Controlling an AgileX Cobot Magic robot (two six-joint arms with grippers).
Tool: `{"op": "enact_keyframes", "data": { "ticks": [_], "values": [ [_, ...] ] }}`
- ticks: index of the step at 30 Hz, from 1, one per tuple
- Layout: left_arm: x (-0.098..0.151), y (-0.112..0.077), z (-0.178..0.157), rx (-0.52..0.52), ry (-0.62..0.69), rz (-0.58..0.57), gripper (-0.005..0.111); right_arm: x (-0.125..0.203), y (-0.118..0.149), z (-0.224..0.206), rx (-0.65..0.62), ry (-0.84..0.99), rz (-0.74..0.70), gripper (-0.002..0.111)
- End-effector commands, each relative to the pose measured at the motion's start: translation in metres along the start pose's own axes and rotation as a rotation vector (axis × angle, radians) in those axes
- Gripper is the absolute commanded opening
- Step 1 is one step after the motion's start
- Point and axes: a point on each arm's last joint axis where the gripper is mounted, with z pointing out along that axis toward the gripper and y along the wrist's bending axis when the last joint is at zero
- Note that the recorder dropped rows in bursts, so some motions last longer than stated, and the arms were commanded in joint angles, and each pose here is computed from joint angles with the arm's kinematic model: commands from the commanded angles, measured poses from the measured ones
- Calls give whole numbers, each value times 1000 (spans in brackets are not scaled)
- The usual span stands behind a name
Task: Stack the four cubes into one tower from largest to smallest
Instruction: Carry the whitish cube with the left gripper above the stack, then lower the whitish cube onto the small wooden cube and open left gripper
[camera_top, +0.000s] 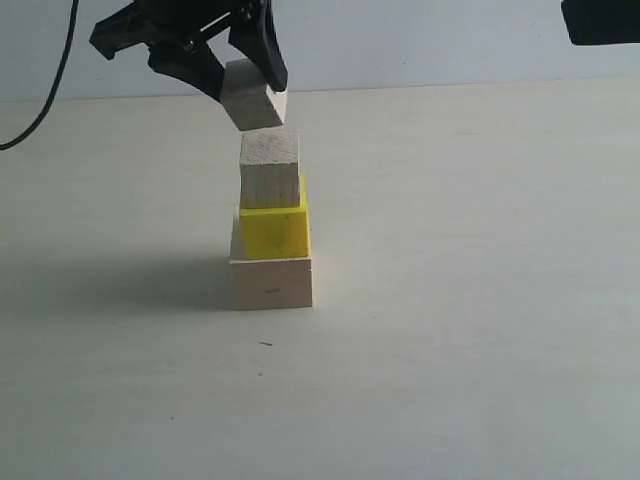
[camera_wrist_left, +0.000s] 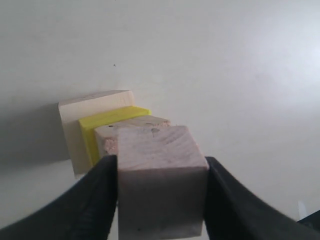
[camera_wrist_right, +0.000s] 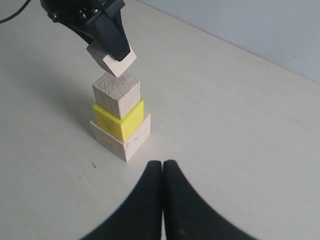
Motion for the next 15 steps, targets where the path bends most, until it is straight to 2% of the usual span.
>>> {"op": "enact_keyframes", "data": {
  "ticks": [1,11,15],
  "values": [
    [0,-2,-2,-13,-18,-25,0,0,-1,0,8,-6,-1,0],
    [7,-14,1,-9,-6,-31,0,0,-1,0,11,-6,-4,0],
    [7,-14,1,-18,-10,-27,0,0,-1,0,11,-6,-6,0]
  ]
}}
